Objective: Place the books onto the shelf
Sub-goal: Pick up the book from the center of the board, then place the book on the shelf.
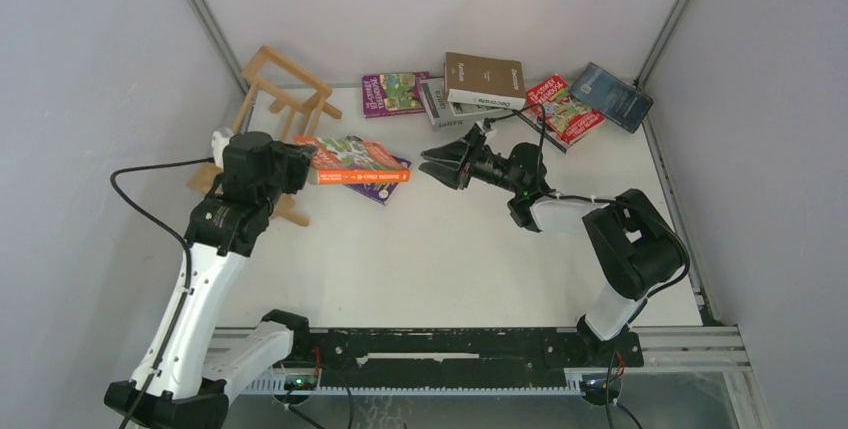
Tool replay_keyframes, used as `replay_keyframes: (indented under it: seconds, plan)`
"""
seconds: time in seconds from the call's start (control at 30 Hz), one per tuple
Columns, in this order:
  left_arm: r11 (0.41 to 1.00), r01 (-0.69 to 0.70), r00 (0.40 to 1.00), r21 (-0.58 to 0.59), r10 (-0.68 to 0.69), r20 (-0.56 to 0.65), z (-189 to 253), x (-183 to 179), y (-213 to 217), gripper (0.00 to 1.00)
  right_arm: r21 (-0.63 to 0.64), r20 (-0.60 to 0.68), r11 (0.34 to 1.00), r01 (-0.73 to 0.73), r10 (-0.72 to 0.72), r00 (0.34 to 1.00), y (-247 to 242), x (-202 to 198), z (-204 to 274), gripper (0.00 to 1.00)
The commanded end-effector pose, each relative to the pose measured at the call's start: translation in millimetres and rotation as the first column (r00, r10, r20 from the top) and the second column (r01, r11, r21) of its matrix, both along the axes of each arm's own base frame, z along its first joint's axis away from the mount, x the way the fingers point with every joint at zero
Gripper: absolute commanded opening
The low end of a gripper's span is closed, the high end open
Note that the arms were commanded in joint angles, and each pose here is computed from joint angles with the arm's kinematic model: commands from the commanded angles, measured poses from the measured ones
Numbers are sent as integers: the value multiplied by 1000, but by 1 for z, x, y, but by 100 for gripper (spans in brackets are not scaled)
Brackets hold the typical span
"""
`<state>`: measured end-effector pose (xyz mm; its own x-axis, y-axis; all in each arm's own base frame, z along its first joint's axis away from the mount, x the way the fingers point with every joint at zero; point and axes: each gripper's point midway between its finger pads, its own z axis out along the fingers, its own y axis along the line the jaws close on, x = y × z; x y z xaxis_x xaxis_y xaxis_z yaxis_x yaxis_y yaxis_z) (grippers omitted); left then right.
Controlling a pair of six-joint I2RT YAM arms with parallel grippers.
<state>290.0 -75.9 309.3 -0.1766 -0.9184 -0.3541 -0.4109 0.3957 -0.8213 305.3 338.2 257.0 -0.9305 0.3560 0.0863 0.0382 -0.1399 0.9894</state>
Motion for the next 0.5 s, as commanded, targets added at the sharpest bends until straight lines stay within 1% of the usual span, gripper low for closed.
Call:
replay_keyframes:
  seconds: [0.0,0.13,0.23,0.37,0.4,0.47]
  plan:
    - [991,-134,984,-9,134,118,50,8,23,0,71,96,997,27,-33,995,-6,11,29,51]
    - [978,-206,972,38,200,123,56,10,37,0,61,85,998,29,-34,996,-7,16,20,51]
    - [961,-255,963,109,243,116,63,12,50,0,53,81,998,29,-33,996,-7,16,14,51]
    - [926,-317,947,204,299,114,75,14,67,0,28,81,999,40,-42,996,-8,16,4,51]
    - [903,-350,937,250,333,109,81,16,76,0,15,78,999,45,-46,996,-8,17,-1,51]
    - [883,-364,931,296,352,93,85,20,81,0,10,78,999,48,-49,996,-8,17,-3,51]
